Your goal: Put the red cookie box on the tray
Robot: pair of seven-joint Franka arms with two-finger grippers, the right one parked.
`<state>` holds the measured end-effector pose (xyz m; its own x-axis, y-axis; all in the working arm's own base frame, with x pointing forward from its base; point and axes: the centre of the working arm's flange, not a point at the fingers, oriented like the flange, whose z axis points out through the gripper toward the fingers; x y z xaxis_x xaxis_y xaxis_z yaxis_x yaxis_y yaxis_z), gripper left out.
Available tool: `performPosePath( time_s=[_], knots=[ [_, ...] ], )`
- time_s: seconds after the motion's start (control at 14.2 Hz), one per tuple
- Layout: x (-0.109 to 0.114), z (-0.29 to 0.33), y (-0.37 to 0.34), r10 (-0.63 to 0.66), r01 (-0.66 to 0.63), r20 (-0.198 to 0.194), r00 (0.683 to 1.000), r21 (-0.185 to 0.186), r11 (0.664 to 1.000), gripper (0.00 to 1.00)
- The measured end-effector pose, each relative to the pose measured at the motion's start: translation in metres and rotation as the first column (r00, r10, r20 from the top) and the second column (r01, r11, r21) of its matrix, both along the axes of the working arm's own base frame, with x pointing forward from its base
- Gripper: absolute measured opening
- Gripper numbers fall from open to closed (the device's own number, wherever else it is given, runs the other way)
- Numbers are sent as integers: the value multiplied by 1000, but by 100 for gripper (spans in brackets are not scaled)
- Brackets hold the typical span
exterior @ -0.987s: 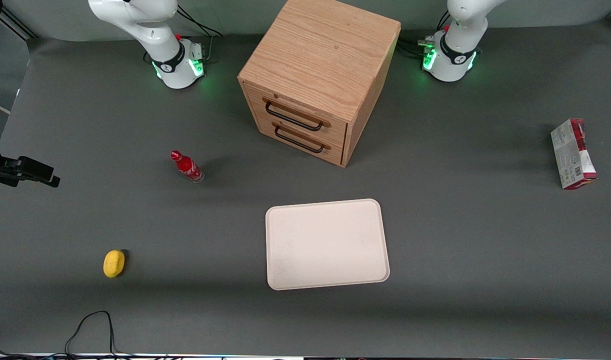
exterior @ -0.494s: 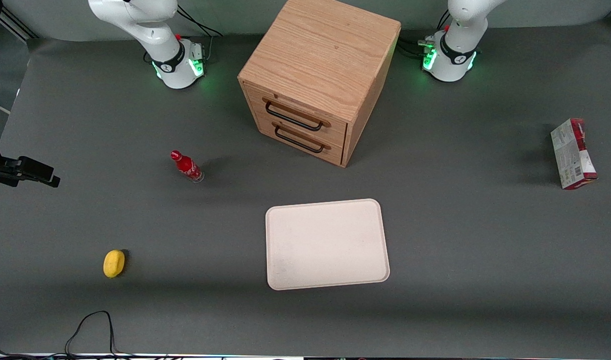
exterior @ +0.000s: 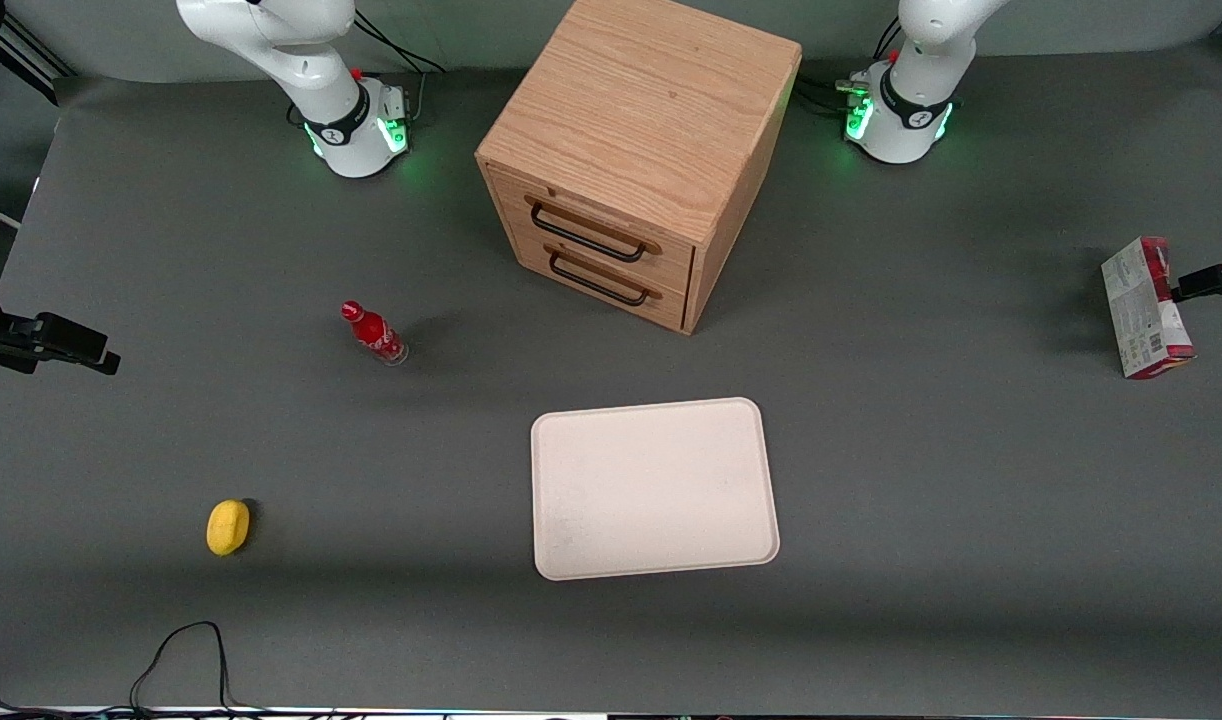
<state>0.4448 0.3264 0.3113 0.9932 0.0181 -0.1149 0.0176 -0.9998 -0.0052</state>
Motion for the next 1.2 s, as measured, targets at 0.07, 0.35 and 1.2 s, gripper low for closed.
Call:
performPosePath(
  time_s=[0.07, 0.35, 1.2],
  knots=[
    [-5, -11, -3, -1, 1, 8, 1000, 2, 1000, 100],
    [-15, -49, -8, -2, 2, 22, 1000, -2, 1000, 100],
    [-23, -74, 7, -44, 44, 33, 998, -10, 999, 30]
  ],
)
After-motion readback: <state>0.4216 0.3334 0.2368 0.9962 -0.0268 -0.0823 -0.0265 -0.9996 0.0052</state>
